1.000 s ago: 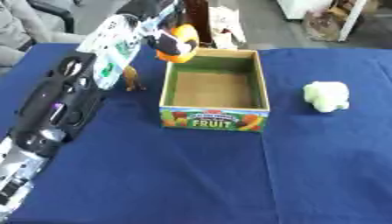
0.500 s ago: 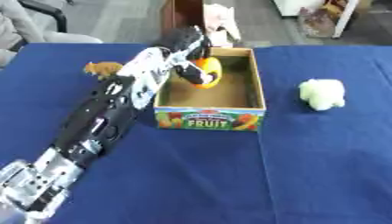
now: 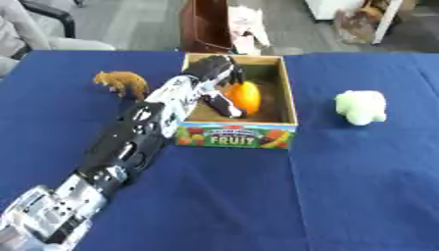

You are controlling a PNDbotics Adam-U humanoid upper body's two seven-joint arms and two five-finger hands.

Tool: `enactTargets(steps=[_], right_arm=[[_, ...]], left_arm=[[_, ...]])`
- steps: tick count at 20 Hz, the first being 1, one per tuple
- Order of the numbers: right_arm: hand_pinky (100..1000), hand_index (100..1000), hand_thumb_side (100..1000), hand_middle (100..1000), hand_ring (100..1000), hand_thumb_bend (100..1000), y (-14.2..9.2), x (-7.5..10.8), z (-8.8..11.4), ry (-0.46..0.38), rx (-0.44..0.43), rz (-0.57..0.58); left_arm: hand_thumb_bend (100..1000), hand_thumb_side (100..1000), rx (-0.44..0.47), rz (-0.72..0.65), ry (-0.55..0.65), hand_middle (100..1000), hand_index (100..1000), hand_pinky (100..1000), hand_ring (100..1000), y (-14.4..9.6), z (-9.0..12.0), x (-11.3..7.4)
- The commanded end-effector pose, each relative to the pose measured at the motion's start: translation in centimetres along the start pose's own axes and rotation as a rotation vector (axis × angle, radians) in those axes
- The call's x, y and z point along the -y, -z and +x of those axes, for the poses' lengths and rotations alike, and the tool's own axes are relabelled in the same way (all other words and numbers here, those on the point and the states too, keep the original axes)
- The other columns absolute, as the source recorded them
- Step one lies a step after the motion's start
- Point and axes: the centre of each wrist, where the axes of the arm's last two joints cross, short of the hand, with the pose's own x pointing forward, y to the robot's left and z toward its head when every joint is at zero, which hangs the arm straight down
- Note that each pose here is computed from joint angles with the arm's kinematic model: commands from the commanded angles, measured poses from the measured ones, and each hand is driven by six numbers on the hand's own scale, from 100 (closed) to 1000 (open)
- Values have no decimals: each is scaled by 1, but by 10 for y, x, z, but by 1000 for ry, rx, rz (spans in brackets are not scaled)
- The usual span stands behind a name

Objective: Pick up objects on the table and place them in the box.

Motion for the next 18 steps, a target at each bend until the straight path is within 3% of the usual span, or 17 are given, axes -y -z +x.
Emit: enactTargets(steps=[1, 2, 5, 7, 12, 18], right_arm=[[550, 722, 100, 636, 713, 100, 4, 7, 7, -16, 26, -3], [550, 722, 100, 636, 713, 100, 4, 7, 6, -17, 24, -5], [550, 722, 100, 636, 713, 100, 4, 8, 6, -19, 23, -6], [550, 722, 100, 636, 713, 100, 3, 9, 6, -22, 22, -9], [550, 722, 100, 636, 712, 100, 2, 12, 4, -28, 16, -16], [550, 722, 100, 635, 712, 100, 1, 14, 3, -35, 12, -21]], left_arm=[[767, 240, 21, 76, 12, 669, 778, 674, 655, -7, -5, -32], [821, 198, 28, 91, 7, 672, 780, 676, 659, -9, -4, -37], [807, 155, 49, 145, -3, 723, 801, 720, 717, -19, -4, -58], [812, 177, 65, 183, -7, 733, 808, 727, 726, -26, -5, -72], [804, 137, 71, 304, 1, 722, 810, 727, 711, -56, -16, -112], [806, 147, -85, 338, 45, 716, 808, 721, 699, -96, -47, -134]])
